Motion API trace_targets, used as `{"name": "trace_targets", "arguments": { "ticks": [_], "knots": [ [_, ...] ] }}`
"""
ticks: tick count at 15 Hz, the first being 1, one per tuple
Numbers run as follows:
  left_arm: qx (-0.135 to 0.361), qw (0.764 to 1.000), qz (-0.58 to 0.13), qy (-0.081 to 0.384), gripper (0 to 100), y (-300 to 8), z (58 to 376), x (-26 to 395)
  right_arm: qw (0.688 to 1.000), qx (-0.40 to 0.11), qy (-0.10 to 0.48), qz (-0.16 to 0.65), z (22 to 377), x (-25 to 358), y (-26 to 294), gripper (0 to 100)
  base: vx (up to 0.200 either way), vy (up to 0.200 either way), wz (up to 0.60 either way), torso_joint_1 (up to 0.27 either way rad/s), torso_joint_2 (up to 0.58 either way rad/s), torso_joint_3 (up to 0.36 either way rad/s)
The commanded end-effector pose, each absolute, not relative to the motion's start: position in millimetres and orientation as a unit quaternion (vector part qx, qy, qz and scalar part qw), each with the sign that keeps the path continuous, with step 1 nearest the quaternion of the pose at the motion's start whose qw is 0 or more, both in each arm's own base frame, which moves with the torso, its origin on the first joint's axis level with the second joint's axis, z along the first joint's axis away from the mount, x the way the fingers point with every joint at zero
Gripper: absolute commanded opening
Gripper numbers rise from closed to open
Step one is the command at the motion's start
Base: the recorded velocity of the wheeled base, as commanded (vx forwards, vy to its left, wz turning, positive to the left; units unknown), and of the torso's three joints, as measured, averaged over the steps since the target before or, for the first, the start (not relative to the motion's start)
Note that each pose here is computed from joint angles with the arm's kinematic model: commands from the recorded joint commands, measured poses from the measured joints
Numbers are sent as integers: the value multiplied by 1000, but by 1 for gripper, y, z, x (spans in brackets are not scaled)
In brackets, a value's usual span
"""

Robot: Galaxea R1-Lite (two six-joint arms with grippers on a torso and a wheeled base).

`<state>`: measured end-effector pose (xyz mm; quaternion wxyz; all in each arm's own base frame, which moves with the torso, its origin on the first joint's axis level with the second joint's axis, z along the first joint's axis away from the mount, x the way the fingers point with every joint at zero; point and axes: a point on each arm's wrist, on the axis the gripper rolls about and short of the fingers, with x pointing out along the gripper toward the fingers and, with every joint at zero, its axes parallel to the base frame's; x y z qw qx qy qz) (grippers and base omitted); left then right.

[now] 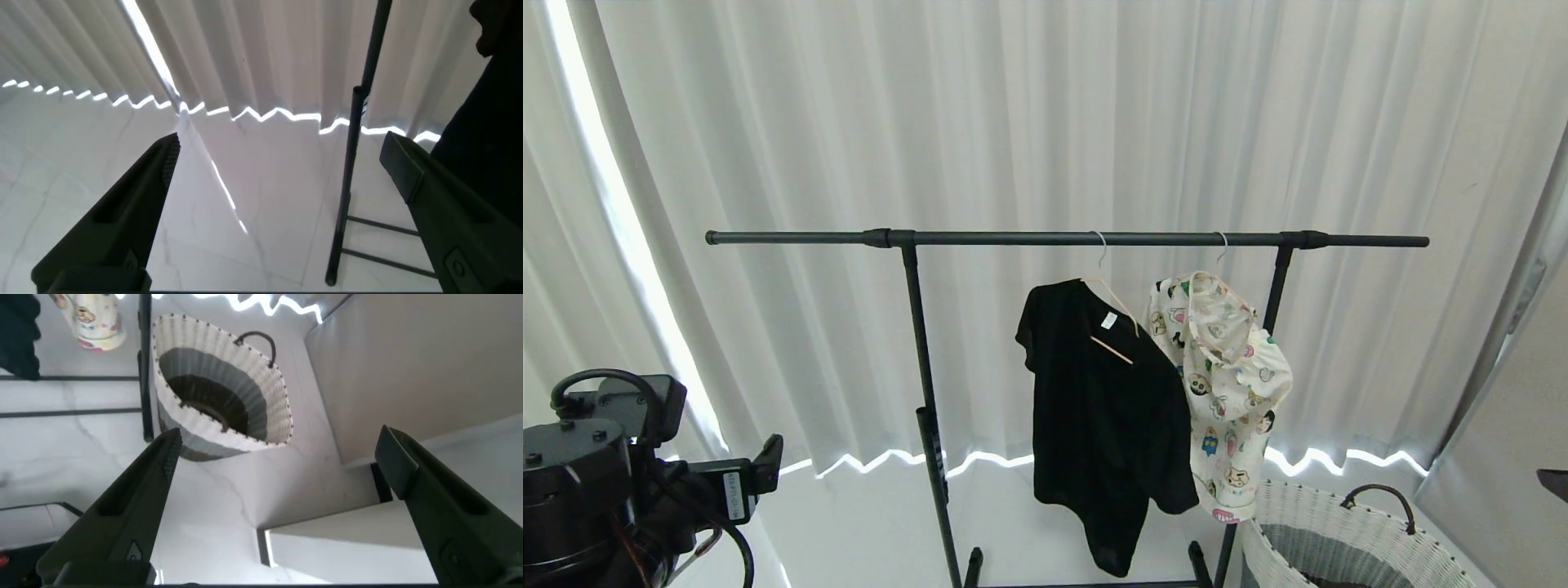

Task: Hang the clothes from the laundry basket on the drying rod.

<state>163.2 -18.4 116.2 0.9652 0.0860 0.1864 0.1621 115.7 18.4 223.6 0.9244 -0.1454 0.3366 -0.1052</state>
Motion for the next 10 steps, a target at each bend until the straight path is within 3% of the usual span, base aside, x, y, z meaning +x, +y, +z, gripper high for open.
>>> {"name": "trace_targets", "arguments": {
  "ticks": [1,10],
  "knots": [
    [85,965,163,186,100,-18,116,161,923,-148,339,-105,220,116,19,100,0,0,0,0,0,0],
    [88,964,162,193,100,-18,113,160,932,-140,317,-105,217,120,19,100,0,0,0,0,0,0]
  ]
}}
